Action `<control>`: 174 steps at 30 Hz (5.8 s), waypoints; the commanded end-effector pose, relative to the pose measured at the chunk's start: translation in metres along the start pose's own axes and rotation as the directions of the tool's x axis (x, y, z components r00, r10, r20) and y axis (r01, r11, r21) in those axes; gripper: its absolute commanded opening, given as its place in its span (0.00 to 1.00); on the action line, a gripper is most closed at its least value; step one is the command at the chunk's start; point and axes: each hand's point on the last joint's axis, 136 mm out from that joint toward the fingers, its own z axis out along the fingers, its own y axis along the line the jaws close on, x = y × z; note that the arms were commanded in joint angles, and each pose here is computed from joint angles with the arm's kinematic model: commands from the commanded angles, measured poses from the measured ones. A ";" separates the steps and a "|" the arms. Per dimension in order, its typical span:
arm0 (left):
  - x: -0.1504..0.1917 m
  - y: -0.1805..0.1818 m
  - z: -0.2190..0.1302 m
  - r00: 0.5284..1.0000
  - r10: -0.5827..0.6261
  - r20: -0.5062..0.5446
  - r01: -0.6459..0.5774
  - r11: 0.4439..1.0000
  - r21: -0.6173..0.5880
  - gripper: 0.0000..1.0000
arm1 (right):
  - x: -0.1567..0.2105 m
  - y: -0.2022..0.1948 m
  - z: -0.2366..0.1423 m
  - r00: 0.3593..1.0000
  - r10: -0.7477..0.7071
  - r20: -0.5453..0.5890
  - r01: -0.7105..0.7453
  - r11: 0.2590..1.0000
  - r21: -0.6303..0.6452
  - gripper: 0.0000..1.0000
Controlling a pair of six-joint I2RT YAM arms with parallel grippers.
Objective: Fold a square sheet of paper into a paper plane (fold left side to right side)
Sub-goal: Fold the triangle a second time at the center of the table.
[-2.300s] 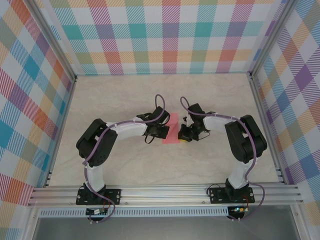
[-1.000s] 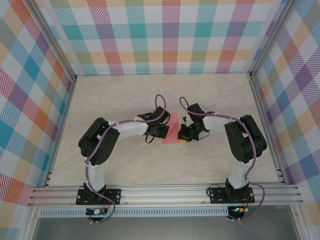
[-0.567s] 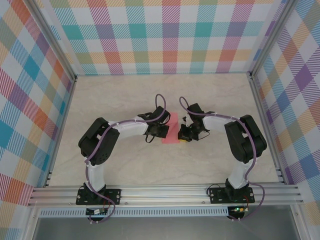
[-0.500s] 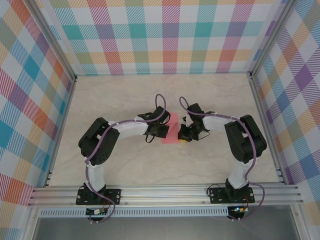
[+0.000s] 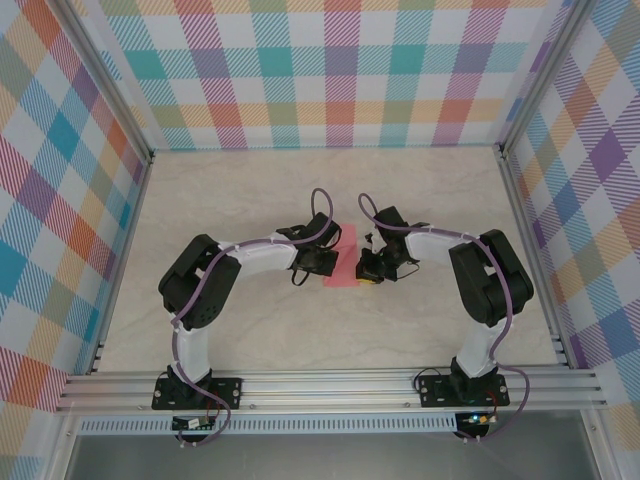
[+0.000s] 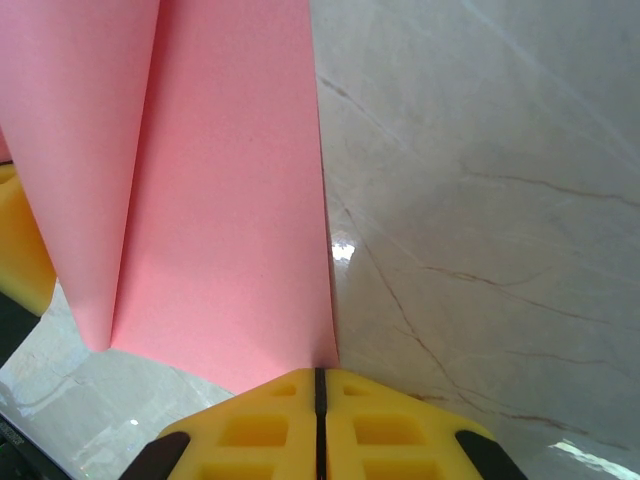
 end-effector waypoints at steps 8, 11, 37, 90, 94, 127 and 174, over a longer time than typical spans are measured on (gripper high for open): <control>0.008 0.011 0.010 1.000 -0.006 -0.021 0.006 1.000 -0.014 0.02 | 0.008 -0.002 0.001 0.999 -0.016 -0.036 0.017 1.000 0.025 0.10; 0.012 0.013 0.010 1.000 -0.007 -0.027 0.006 1.000 -0.015 0.02 | -0.001 0.014 -0.013 0.999 -0.035 0.014 0.036 0.999 -0.032 0.10; 0.014 0.011 0.008 1.000 0.002 -0.030 -0.002 1.000 -0.006 0.01 | -0.066 0.073 -0.001 0.996 0.050 0.080 -0.021 0.943 -0.331 0.00; -0.011 -0.023 -0.072 0.996 -0.035 0.081 0.018 0.979 0.201 0.24 | -0.047 0.004 0.029 0.999 0.036 0.018 -0.036 0.999 -0.030 0.01; -0.006 -0.052 -0.073 0.998 -0.051 0.044 0.031 0.928 0.371 0.24 | -0.048 0.005 0.029 0.999 0.036 0.020 -0.035 0.999 -0.034 0.01; 0.035 -0.021 -0.007 0.992 -0.097 -0.085 0.114 0.966 0.230 0.17 | -0.050 0.009 0.025 1.000 0.019 0.022 -0.019 0.999 -0.040 0.01; 0.058 -0.011 0.001 0.982 -0.131 -0.132 0.159 0.961 0.225 0.04 | -0.016 0.072 0.018 0.992 -0.123 -0.004 0.119 0.966 -0.229 0.00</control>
